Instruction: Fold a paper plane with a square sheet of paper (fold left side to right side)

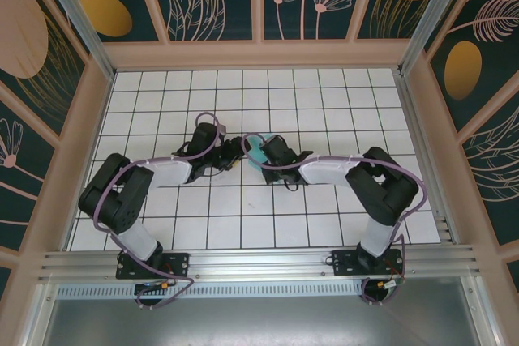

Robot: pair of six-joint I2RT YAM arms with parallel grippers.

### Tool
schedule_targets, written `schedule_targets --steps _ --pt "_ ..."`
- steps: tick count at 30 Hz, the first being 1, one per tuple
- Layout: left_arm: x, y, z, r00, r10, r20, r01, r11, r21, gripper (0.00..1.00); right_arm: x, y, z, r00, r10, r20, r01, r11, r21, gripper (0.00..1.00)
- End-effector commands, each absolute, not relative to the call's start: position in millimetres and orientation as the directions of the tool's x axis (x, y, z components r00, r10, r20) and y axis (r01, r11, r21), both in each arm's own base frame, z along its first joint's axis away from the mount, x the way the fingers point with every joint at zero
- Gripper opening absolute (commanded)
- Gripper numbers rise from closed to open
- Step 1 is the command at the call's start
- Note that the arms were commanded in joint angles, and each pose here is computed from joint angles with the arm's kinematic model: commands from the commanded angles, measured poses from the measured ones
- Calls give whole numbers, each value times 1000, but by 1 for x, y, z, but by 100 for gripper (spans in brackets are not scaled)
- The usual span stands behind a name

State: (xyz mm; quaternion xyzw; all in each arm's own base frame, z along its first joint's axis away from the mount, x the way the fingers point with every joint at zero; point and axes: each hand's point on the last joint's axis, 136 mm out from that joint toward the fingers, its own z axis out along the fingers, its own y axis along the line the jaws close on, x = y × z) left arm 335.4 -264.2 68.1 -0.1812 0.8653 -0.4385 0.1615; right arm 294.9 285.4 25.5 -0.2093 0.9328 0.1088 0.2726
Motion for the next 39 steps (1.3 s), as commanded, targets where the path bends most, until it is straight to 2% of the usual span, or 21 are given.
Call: schedule_targets --steps 1,6,28,34,39 --pt "337 -279 75 -901 -412 -136 -116 532 -839 57 293 295 40 -775 -262 -575 -450 867 212 8" --pt "337 -288 61 -910 -399 -112 -136 541 -830 52 294 295 44 -795 -211 -568 -438 848 298 6" --pt "343 -313 31 -931 -360 -69 -158 565 -810 51 291 298 34 -843 -160 -513 -411 807 424 7" --pt "341 -312 16 -933 -356 -50 -184 591 -786 51 291 301 31 -852 -161 -498 -412 793 448 10" --pt "339 -307 4 -932 -361 -41 -206 617 -760 46 291 302 35 -850 -160 -501 -419 782 462 16"
